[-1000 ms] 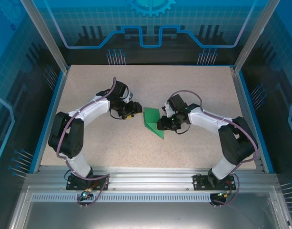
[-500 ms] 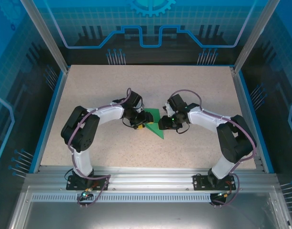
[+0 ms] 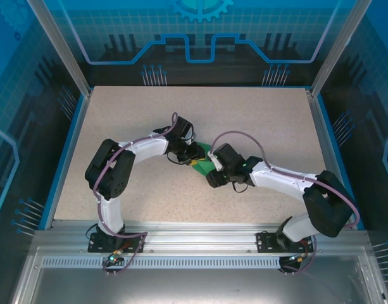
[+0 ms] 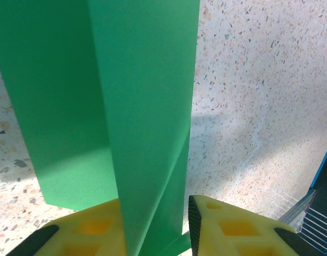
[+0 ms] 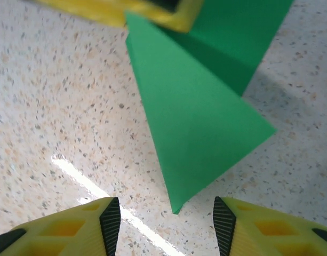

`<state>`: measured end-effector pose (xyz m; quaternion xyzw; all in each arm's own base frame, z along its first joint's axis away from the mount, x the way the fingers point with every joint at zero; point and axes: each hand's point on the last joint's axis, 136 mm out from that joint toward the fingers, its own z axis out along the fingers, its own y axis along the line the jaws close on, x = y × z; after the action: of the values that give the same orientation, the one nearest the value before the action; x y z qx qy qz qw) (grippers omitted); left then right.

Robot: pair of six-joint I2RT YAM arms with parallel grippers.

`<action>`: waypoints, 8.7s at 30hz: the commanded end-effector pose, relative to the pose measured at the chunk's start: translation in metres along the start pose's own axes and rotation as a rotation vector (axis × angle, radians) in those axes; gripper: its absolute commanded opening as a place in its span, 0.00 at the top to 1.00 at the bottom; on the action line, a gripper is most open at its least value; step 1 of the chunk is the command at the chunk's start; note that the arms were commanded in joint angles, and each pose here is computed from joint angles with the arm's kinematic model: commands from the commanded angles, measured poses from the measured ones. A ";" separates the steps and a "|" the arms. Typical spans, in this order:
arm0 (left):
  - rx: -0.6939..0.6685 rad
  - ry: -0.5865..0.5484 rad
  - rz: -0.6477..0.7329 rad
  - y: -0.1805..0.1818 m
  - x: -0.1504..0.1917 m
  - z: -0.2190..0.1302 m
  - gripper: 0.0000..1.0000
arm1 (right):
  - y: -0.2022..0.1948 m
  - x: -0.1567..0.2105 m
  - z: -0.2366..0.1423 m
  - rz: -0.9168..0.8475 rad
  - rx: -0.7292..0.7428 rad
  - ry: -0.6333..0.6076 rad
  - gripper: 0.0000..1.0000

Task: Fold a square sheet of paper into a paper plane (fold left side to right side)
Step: Fourth fold the wing at the center of the table.

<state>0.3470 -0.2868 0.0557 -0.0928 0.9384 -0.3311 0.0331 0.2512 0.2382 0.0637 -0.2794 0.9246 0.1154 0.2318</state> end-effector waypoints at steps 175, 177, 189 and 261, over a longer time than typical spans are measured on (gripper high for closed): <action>-0.027 0.087 -0.079 0.005 0.004 0.032 0.60 | -0.048 -0.067 0.032 0.405 -0.542 -0.087 0.61; -0.025 0.086 -0.076 0.003 0.003 0.031 0.60 | -0.048 -0.065 0.035 0.407 -0.543 -0.077 0.63; -0.029 0.088 -0.076 0.005 0.004 0.031 0.60 | -0.054 -0.052 0.053 0.424 -0.504 -0.013 0.89; 0.021 0.045 -0.031 -0.040 -0.022 0.010 0.68 | -0.058 -0.012 0.084 0.452 -0.428 0.148 0.93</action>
<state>0.3737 -0.3133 0.0699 -0.1029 0.9346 -0.3402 0.0143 0.3400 0.2309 0.0129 -0.1206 0.9197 0.3580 0.1072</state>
